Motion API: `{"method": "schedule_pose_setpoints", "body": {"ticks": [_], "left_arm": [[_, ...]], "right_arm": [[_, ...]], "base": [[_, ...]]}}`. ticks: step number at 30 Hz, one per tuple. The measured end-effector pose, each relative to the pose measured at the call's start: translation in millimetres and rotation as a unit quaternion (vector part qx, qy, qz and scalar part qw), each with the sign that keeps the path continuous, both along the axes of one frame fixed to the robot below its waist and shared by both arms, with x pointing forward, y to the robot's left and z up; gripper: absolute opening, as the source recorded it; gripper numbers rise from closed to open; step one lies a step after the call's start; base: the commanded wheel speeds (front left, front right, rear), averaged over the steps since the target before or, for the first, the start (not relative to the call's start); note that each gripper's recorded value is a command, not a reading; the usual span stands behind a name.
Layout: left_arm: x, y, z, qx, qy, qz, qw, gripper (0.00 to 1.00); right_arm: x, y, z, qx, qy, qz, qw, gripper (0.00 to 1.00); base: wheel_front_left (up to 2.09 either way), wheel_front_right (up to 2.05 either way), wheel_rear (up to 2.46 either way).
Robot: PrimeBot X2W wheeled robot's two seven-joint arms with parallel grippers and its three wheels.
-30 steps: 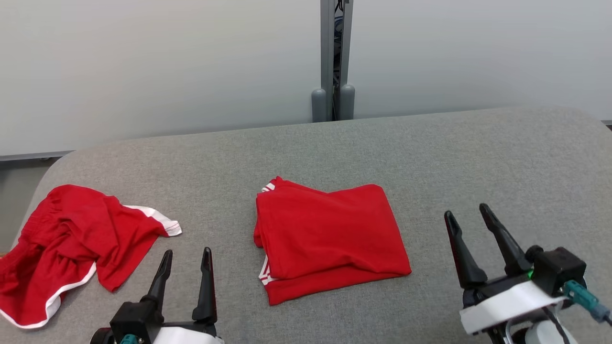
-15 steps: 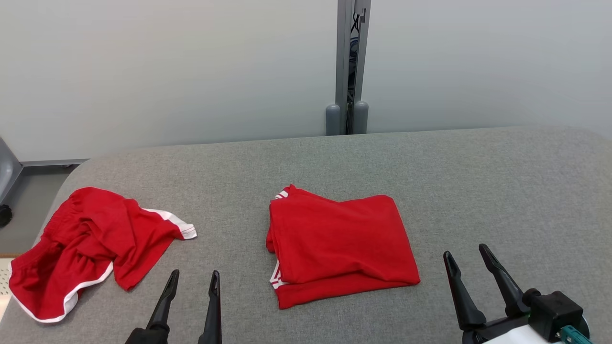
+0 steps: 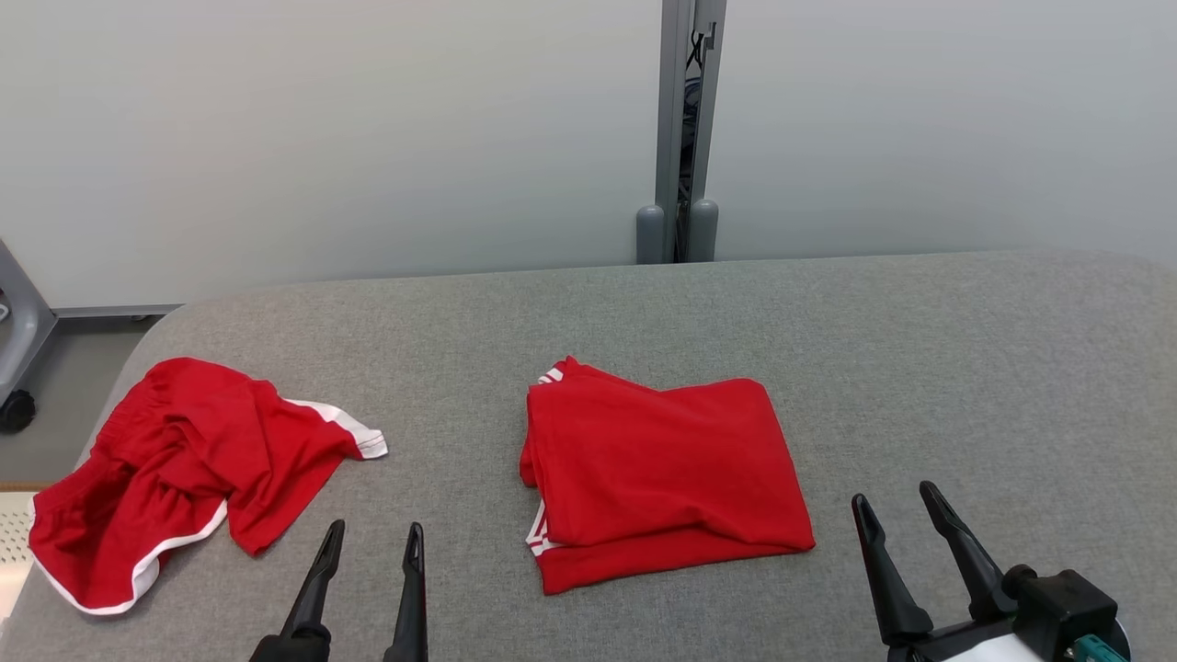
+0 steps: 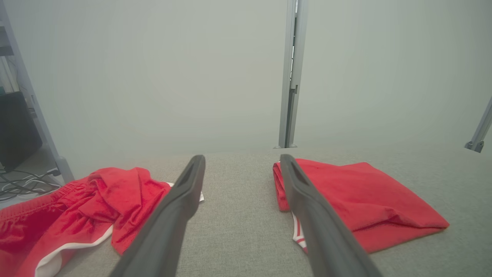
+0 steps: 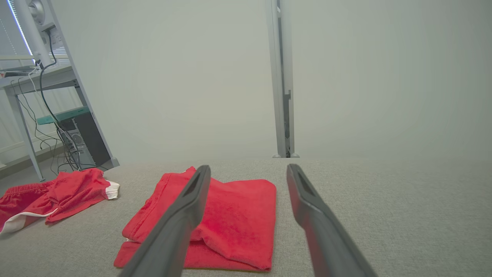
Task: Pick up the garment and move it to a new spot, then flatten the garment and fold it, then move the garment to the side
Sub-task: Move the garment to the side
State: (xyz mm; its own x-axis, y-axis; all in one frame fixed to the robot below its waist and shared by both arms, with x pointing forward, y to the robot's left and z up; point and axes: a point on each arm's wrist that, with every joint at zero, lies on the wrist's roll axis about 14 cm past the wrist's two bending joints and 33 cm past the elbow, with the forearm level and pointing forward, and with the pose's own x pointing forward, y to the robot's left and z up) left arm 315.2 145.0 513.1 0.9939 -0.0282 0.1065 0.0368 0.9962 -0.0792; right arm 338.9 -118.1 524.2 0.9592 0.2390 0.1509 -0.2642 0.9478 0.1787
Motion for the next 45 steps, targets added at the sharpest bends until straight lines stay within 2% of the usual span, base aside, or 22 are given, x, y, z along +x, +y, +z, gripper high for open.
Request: {"method": "schedule_pose_setpoints", "body": {"ticks": [6,12,19,28,34,45], "left_arm": [[0.1,0.3,-0.4,0.003,0.001,0.003,1.000,1.00],[1.3,-1.8,-2.6,0.004,0.005,-0.001,1.000,1.00],[4.0,-5.2,-7.1,0.008,0.012,-0.007,1.000,1.00],[8.2,-1.7,-8.6,0.013,0.015,-0.005,1.000,1.00],[18.6,-1.8,-7.2,0.014,0.015,-0.004,1.000,1.00],[28.9,10.1,-21.4,0.018,0.041,0.018,0.999,1.00]], "right_arm": [[0.1,1.6,-3.3,0.004,0.006,0.002,1.000,1.00],[3.2,4.9,-24.7,0.063,0.053,0.001,0.997,1.00],[32.6,-9.2,-45.6,0.139,0.108,-0.021,0.984,1.00],[65.7,-5.3,-68.3,0.161,0.172,-0.009,0.972,1.00],[93.5,2.2,-86.3,0.179,0.232,0.006,0.956,1.00],[121.1,30.2,-133.2,0.165,0.342,0.048,0.924,1.00]], "base": [[0.00,0.00,0.00],[0.00,0.00,0.00],[0.00,0.00,0.00],[0.00,0.00,0.00],[0.00,0.00,0.00],[0.00,0.00,0.00]]}}
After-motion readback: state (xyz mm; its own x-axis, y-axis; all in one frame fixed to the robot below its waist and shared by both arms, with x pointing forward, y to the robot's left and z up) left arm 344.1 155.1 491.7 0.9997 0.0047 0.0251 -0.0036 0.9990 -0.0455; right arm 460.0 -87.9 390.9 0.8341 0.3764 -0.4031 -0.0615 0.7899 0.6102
